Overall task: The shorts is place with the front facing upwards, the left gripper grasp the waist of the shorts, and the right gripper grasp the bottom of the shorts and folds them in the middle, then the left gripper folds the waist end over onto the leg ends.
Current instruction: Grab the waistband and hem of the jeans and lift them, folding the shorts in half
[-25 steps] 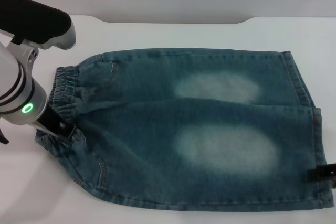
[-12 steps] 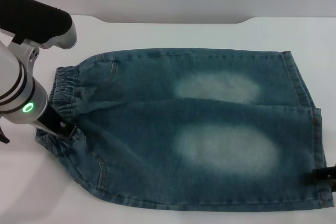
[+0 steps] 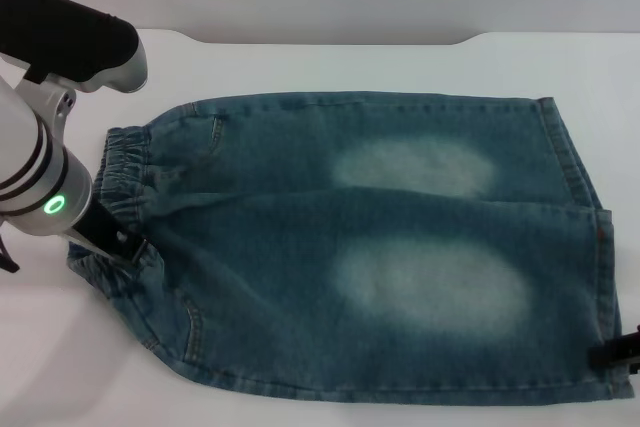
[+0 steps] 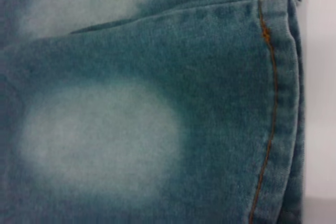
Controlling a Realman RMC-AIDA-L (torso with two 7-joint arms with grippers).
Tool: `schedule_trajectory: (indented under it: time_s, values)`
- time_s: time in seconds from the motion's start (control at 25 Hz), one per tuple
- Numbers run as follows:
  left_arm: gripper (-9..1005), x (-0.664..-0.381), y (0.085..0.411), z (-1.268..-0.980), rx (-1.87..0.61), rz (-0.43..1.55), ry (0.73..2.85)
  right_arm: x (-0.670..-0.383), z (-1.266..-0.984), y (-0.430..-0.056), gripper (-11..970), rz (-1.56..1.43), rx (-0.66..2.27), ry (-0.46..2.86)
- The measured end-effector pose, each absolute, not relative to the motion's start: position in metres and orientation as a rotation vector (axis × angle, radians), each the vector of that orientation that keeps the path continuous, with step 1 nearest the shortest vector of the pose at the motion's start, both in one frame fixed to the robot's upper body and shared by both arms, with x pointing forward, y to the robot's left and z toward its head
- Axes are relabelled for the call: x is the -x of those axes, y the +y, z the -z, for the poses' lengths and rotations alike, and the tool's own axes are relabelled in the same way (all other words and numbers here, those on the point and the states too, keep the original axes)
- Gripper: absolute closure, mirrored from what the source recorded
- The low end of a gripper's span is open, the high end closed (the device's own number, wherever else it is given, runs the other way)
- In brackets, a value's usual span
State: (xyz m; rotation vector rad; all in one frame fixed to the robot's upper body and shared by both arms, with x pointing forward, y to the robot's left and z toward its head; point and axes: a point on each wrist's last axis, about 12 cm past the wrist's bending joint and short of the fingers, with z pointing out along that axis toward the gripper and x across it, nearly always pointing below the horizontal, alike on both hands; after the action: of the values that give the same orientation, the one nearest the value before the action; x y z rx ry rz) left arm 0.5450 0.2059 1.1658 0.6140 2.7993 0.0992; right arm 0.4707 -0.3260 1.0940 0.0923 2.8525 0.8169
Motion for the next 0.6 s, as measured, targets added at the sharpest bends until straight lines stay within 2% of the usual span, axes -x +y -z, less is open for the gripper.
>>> schedule_trajectory:
  time_s: [0.4,0.6]
  values:
    - [925,-0.545,0.206,-1.171,-0.596,-0.085,2.763,-0.474,-1.102,-0.321,852,-0.864,-0.031,2.817]
    - [925,-0.545,0.207,-1.175,-0.585,-0.078,2.740,-0.477,-1.112,-0.321,890,-0.852,-0.006,2.772]
